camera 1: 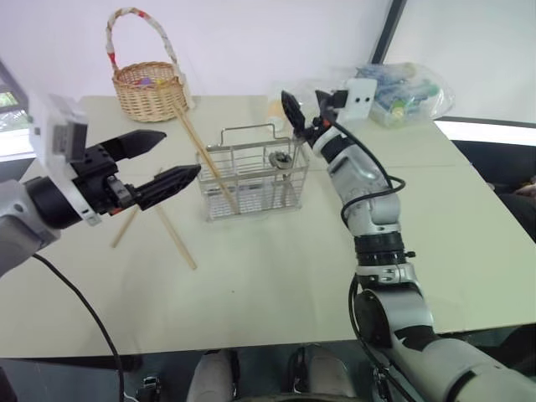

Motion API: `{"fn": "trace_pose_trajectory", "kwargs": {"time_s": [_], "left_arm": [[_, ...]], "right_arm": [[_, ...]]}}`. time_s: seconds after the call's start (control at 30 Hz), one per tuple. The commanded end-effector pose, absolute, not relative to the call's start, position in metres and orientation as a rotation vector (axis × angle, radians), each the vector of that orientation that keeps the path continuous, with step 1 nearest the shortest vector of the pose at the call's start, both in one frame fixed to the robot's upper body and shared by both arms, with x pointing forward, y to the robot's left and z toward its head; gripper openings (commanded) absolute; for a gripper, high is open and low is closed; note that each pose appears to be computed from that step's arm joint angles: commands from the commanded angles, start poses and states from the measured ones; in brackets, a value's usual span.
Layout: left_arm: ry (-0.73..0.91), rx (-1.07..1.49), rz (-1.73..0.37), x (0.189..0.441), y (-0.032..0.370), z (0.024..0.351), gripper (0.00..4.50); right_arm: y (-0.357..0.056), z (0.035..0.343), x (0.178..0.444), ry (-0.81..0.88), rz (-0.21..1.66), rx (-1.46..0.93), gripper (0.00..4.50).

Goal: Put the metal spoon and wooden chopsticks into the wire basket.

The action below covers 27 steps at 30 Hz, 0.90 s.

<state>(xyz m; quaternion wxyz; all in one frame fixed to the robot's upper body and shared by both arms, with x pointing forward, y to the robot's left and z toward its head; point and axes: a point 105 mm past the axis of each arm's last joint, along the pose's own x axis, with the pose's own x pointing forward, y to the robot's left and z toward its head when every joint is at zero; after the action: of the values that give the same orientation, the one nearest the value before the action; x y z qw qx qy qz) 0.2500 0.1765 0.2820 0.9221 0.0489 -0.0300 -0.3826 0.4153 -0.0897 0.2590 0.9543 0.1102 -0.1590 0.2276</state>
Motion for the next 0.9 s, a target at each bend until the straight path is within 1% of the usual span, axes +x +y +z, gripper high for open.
{"fn": "trace_pose_trajectory", "kwargs": {"time_s": [0.03, 0.07, 0.17, 0.27, 0.33, 0.4, 0.47, 0.57, 0.7, 0.9], "left_arm": [[-0.088, 0.139, -0.716, 0.257, 0.187, 0.289, 4.5], [-0.08, 0.144, -0.684, 0.261, 0.192, 0.287, 4.5], [-0.066, 0.158, -0.605, 0.271, 0.207, 0.285, 4.5], [0.019, 0.201, -0.46, 0.288, 0.237, 0.273, 4.5], [0.12, 0.233, -0.352, 0.301, 0.263, 0.26, 4.5], [0.183, 0.217, -0.289, 0.31, 0.281, 0.252, 4.5], [0.229, 0.203, -0.254, 0.316, 0.293, 0.246, 4.5], [0.354, 0.206, -0.196, 0.328, 0.313, 0.222, 4.5], [0.463, 0.21, -0.217, 0.341, 0.317, 0.195, 4.5], [0.605, 0.214, -0.263, 0.359, 0.316, 0.158, 4.5]], "right_arm": [[-0.11, 0.321, 0.397, -0.477, 0.535, 0.186, 4.46], [-0.117, 0.334, 0.391, -0.498, 0.566, 0.157, 4.46], [-0.127, 0.356, 0.377, -0.518, 0.643, 0.081, 4.46], [-0.128, 0.363, 0.353, -0.5, 0.802, -0.058, 4.46], [-0.125, 0.351, 0.329, -0.452, 0.961, -0.172, 4.46], [-0.124, 0.333, 0.31, -0.375, 1.086, -0.239, 4.46], [-0.124, 0.317, 0.297, -0.306, 1.158, -0.265, 4.46], [-0.125, 0.283, 0.273, -0.175, 1.272, -0.299, 4.46], [-0.126, 0.268, 0.262, -0.123, 1.286, -0.288, 4.46], [-0.126, 0.265, 0.256, -0.118, 1.251, -0.244, 4.46]]}}
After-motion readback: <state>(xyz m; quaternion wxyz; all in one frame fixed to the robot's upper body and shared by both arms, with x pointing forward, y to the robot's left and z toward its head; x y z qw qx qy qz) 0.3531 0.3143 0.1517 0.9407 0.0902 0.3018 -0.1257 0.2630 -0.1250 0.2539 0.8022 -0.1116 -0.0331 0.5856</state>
